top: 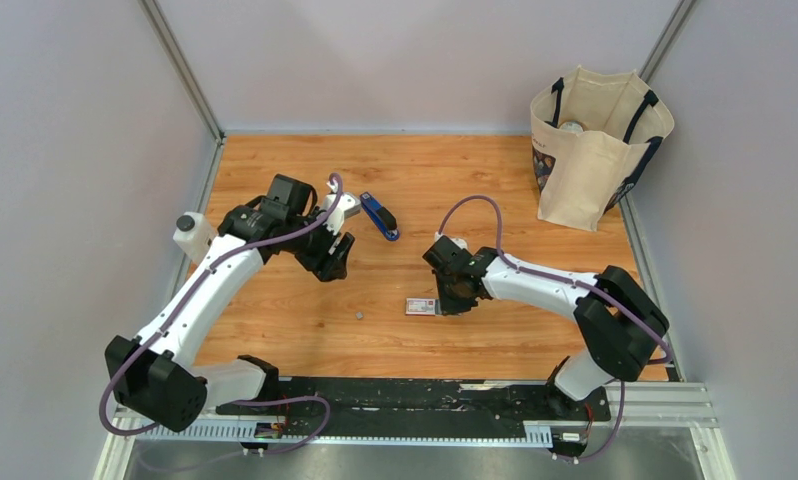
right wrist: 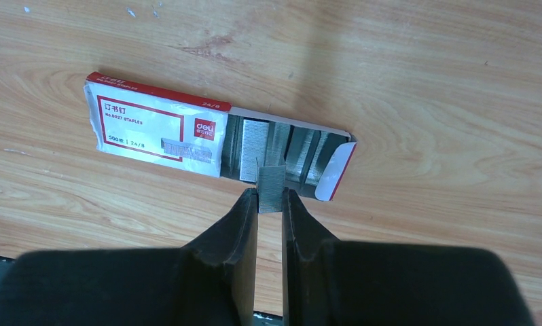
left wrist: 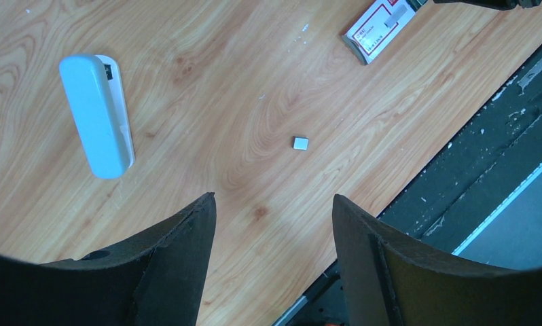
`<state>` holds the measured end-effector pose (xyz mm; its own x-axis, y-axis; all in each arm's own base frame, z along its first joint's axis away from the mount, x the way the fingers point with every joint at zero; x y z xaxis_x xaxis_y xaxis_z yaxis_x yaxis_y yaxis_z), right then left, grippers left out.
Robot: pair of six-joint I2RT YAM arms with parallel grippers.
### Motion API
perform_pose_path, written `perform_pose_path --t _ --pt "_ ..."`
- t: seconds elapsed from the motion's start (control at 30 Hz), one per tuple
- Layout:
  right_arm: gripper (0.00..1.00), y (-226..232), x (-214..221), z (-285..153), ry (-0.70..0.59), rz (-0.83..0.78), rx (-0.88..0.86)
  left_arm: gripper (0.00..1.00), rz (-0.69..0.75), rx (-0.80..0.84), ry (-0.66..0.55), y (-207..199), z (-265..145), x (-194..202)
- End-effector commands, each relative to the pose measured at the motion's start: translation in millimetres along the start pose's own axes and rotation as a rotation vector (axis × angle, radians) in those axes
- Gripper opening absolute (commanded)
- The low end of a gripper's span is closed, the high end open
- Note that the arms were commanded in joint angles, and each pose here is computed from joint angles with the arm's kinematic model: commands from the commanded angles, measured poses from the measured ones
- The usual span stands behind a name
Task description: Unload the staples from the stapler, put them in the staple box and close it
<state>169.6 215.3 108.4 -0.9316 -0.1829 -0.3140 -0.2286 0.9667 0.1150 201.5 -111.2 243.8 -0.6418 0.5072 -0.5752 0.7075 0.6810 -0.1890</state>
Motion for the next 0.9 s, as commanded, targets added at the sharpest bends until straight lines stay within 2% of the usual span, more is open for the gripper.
perform_pose_path --t 0.0,0.7,0.87 --pt "0.09 9.9 -13.4 -2.6 -0.041 -0.006 -0.030 0.72 0.048 0.010 -0.052 -3.0 -6.7 -3.9" --pt "0.13 7.3 -13.7 0.4 -0.036 -0.014 0.009 0.71 0.059 0.029 -0.064 -5.5 -8.9 -5.1" --pt "0.18 6.7 -14.7 0.8 -0.039 -0.015 0.015 0.71 0.058 0.034 -0.058 -6.0 -8.7 -3.8"
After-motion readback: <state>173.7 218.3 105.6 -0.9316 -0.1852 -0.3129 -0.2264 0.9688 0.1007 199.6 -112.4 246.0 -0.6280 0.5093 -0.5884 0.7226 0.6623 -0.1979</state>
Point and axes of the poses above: each gripper's point midway between its finger pads, its own z axis out along the fingers, its own y axis along the line the jaws close on, x = y × z, the point moved 8 cm from there along -z, back along the fingers, and after that the axes turned 3 degrees about -z, right-handed, at the moved point
